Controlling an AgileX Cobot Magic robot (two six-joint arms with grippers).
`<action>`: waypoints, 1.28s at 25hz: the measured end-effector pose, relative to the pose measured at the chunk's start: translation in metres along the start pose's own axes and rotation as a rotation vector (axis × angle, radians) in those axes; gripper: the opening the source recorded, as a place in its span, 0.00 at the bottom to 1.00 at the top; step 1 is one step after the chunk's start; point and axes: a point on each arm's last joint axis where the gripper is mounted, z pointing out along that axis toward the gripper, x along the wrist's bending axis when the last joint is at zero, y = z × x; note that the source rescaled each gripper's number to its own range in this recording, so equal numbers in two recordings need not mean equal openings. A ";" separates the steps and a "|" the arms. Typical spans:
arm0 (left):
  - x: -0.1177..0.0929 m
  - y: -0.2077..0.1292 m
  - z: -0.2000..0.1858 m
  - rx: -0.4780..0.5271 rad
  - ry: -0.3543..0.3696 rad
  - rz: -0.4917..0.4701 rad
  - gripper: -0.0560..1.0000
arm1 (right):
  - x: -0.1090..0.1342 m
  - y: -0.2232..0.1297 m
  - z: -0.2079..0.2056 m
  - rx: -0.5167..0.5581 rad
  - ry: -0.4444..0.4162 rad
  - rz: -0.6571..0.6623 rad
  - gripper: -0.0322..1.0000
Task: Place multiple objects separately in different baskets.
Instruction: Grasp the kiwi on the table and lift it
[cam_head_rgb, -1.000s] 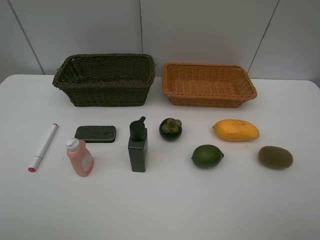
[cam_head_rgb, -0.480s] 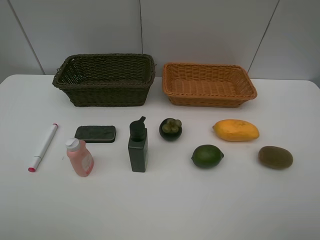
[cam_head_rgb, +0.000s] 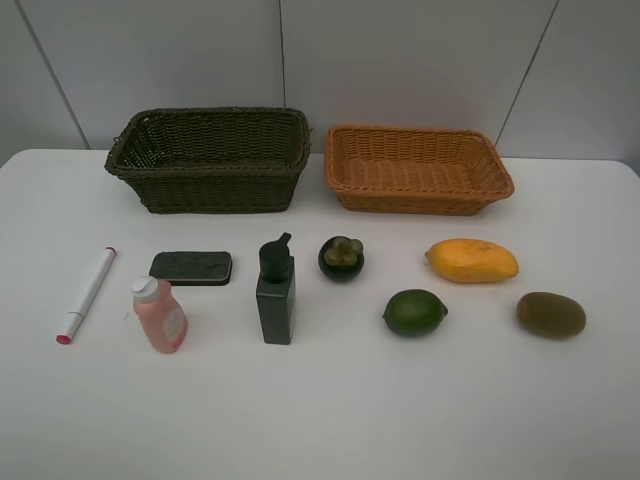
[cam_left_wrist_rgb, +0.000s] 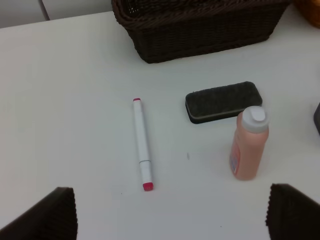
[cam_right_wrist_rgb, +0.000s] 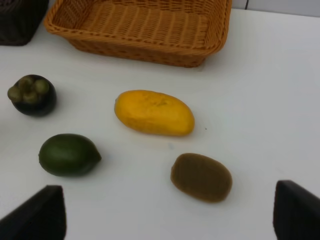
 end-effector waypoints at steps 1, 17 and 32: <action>0.000 0.000 0.000 0.000 0.000 0.000 1.00 | 0.000 0.007 0.004 0.026 0.001 -0.016 1.00; 0.000 0.000 0.000 0.000 0.000 0.000 1.00 | -0.013 0.060 0.098 0.470 -0.025 -0.530 1.00; 0.000 0.000 0.000 0.000 0.000 0.000 1.00 | -0.015 0.050 0.175 0.694 0.148 -0.956 1.00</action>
